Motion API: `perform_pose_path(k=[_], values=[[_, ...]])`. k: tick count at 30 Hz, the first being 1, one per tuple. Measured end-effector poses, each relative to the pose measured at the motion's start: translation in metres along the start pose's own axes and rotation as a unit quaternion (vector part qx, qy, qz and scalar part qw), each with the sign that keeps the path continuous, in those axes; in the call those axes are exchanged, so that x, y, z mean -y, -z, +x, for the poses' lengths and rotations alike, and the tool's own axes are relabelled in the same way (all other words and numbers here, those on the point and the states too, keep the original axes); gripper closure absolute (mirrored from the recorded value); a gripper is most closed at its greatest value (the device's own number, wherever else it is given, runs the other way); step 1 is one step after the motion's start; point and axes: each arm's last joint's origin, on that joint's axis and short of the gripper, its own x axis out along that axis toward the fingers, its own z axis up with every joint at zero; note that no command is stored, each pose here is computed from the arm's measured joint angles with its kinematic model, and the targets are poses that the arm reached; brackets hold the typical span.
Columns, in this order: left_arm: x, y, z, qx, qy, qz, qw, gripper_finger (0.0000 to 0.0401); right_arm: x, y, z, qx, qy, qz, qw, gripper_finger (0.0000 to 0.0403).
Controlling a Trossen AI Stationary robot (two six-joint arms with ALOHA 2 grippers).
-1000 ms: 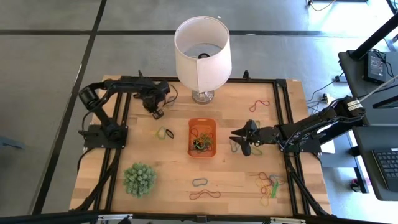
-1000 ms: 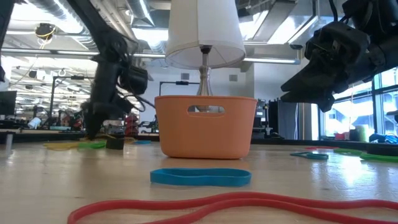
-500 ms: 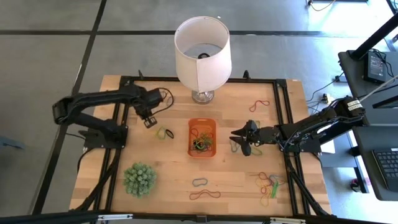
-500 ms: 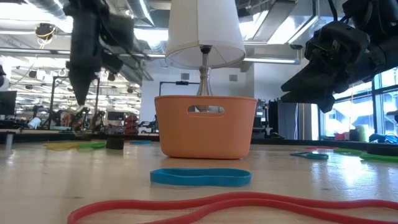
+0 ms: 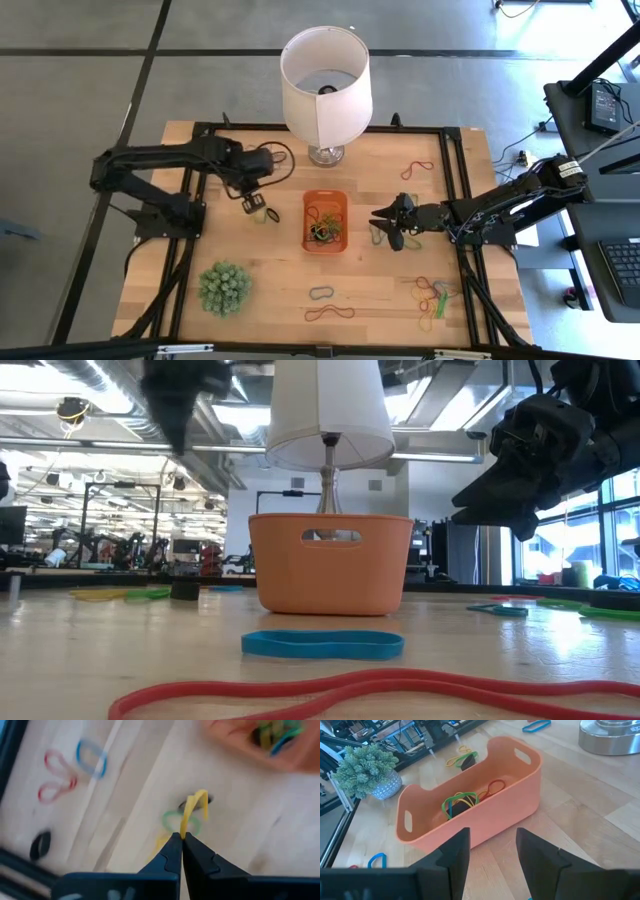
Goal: Pick and place rubber bands into bin
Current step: Put the yellow rubber band into the orange bin
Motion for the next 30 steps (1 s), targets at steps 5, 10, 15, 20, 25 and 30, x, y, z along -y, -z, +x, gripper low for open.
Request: perform_pose_path(k=[5,10,15,20,25,30], values=[[0.027,-0.031,-0.012,0.024,0.017,0.059,0.998,0.0399,0.0,0.0,0.0,0.0,0.0,-0.001,1.0,0.0239],[0.054,-0.062,-0.006,0.032,0.016,0.118,0.992,0.0399,0.0,0.0,0.0,0.0,0.0,-0.001,1.0,0.0239],[0.076,-0.087,0.02,0.01,0.011,0.142,0.99,0.0399,0.0,0.0,0.0,0.0,0.0,-0.001,1.0,0.0239],[0.092,-0.104,0.055,-0.014,0.036,0.168,0.985,0.0399,0.0,0.0,0.0,0.0,0.0,-0.001,1.0,0.0239],[0.104,-0.113,0.091,-0.033,0.042,0.188,0.981,0.0399,0.0,0.0,0.0,0.0,0.0,-0.001,1.0,0.0239],[0.113,-0.12,0.123,-0.04,0.04,0.196,0.979,0.0399,0.0,0.0,0.0,0.0,0.0,-0.001,1.0,0.0239]])
